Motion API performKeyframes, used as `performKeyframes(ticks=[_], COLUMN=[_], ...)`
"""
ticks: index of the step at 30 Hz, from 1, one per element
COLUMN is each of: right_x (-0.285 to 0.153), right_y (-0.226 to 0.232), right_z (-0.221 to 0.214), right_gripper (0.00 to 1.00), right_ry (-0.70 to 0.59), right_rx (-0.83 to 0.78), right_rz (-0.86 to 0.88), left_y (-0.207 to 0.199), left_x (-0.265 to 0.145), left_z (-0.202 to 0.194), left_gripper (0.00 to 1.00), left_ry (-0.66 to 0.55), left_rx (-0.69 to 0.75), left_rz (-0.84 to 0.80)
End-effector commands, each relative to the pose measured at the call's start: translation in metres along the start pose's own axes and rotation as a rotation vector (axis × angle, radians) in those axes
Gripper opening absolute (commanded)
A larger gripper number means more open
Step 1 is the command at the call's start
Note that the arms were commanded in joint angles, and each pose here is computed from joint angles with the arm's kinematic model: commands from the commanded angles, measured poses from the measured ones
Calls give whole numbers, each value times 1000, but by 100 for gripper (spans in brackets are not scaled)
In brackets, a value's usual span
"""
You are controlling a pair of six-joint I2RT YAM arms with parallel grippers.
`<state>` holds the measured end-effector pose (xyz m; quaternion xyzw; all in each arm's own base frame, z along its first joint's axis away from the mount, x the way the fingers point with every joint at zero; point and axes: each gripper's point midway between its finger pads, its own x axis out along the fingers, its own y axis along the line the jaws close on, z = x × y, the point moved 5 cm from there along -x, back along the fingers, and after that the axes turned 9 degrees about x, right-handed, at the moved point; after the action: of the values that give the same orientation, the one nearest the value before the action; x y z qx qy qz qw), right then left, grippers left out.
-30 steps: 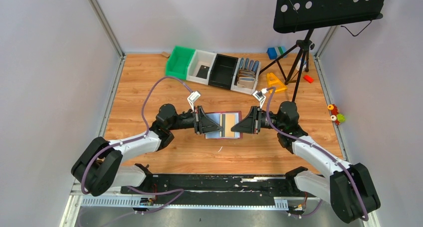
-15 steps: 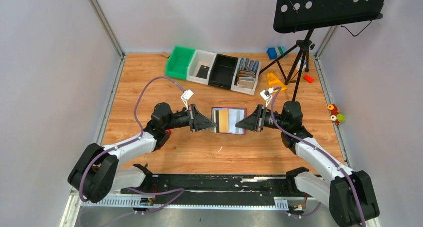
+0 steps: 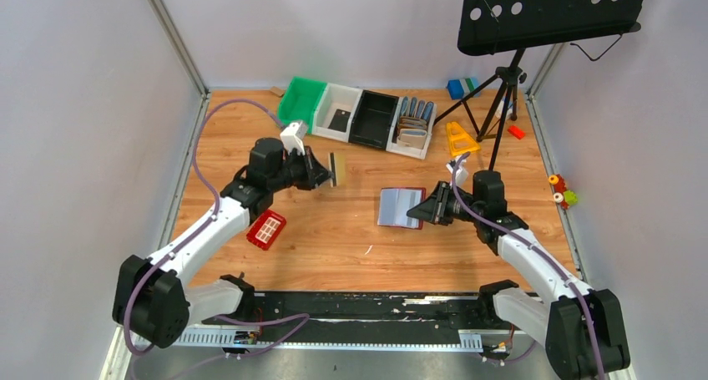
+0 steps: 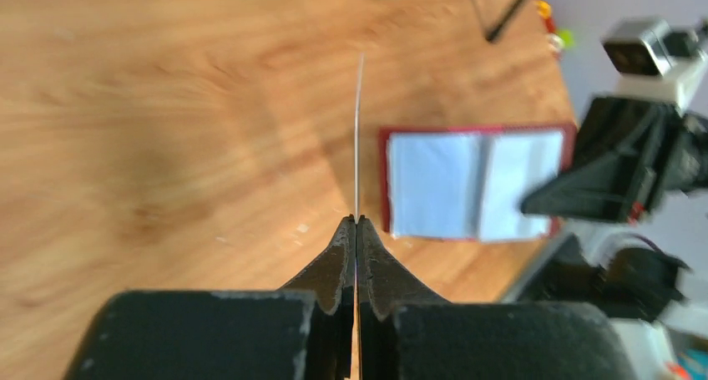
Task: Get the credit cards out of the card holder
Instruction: Place the credit card in the storage box.
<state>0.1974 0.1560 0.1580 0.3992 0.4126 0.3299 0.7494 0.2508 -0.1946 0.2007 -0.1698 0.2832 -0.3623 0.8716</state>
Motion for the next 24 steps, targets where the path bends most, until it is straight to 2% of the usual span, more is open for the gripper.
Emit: performKeyframes(ticks=[1,3,7,10,13,18,24], right_x=[-1,-1,-5,-9,-12,-12,-10], right_y=[9,12,18,23,24,24,24], right_z=[19,23,29,32,34,36,36], right_gripper=[0,0,0,0,0,0,0], right_ry=[-30,-25,-30,-42,-56,-66,-74], right_rx=[-109,-131,-177,-208,-229,-241,-233], right_rz=[-25,-37,-60,-65,-76,-83,-74], left_y=[40,46,46,60,53,47,45], left_x=[-11,-5,15,30,55,99,135], left_z=[33,47,79,92,103,104,111], left_gripper=[0,0,0,0,0,0,0], left_ry=[31,43,40,90,107,130,104], left_rx=[186,232,297,329,355,286,236], left_rz=[371,420,416,489,374,206,105])
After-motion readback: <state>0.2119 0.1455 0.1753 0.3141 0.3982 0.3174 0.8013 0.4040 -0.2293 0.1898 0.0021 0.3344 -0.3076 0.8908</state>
